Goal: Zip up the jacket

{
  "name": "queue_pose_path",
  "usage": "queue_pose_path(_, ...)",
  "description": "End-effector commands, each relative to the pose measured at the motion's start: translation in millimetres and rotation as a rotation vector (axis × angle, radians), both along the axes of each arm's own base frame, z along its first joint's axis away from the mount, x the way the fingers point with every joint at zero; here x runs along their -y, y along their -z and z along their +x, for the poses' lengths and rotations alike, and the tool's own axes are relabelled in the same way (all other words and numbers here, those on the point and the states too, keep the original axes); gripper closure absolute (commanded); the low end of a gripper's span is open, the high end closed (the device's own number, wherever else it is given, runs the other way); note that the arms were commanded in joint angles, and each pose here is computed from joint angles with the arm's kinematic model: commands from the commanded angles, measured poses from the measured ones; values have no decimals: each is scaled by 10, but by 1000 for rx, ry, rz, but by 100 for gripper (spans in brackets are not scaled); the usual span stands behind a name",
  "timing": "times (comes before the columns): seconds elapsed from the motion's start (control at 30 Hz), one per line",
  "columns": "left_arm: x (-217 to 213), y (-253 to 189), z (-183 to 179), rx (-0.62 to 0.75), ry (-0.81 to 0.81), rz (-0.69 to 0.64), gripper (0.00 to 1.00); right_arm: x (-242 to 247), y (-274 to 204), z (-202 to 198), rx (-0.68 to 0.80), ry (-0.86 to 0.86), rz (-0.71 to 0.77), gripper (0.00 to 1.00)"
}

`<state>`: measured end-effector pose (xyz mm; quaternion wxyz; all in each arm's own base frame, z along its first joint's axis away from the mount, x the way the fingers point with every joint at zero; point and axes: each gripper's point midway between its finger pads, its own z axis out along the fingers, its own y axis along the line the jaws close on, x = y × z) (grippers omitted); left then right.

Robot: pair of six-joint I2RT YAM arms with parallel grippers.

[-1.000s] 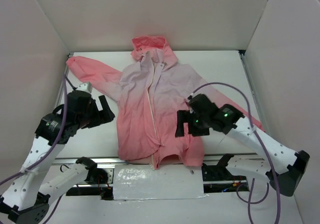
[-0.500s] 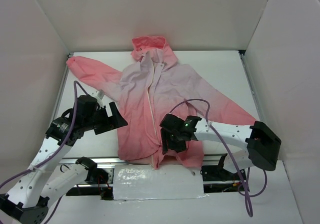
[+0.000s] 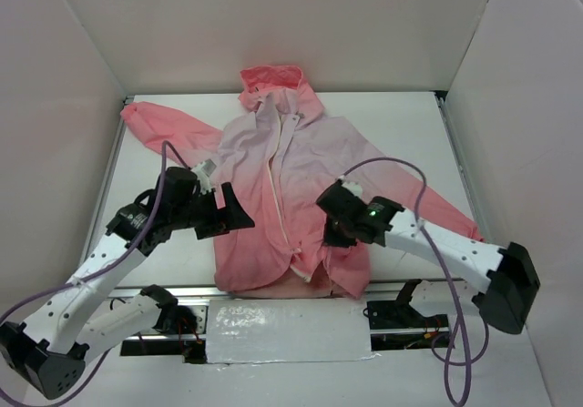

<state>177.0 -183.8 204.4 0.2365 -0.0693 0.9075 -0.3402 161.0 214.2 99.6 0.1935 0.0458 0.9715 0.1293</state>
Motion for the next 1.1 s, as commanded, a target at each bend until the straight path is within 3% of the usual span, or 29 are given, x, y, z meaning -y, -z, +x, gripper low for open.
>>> queue_pose_path(0.0,243,-115,63,42,51,-58,5,404,-462,406,200,135,-24,100)
queue_pose_path(0.2,618,1,90,31,99,-37,5,678,-872,728,344,207,17,100)
queue_pose_path(0.4,886,211,113,-14,75,7,5,656,-1082,735,458,208,134,100)
queue_pose_path(0.53,994,402,62,-49,70,61,5,522,-428,484,259,98,102,97)
queue_pose_path(0.6,1065,443,54,-52,79,48,6,420,-144,290,171,73,165,96)
queue_pose_path(0.73,1266,549,-38,-80,118,4,10,453,-109,181,194,144,268,97)
queue_pose_path(0.9,1578,561,-139,-103,168,-66,10,552,-184,253,211,228,242,100)
queue_pose_path(1.07,1816,618,-261,-126,205,-31,10,634,-247,367,214,334,215,100)
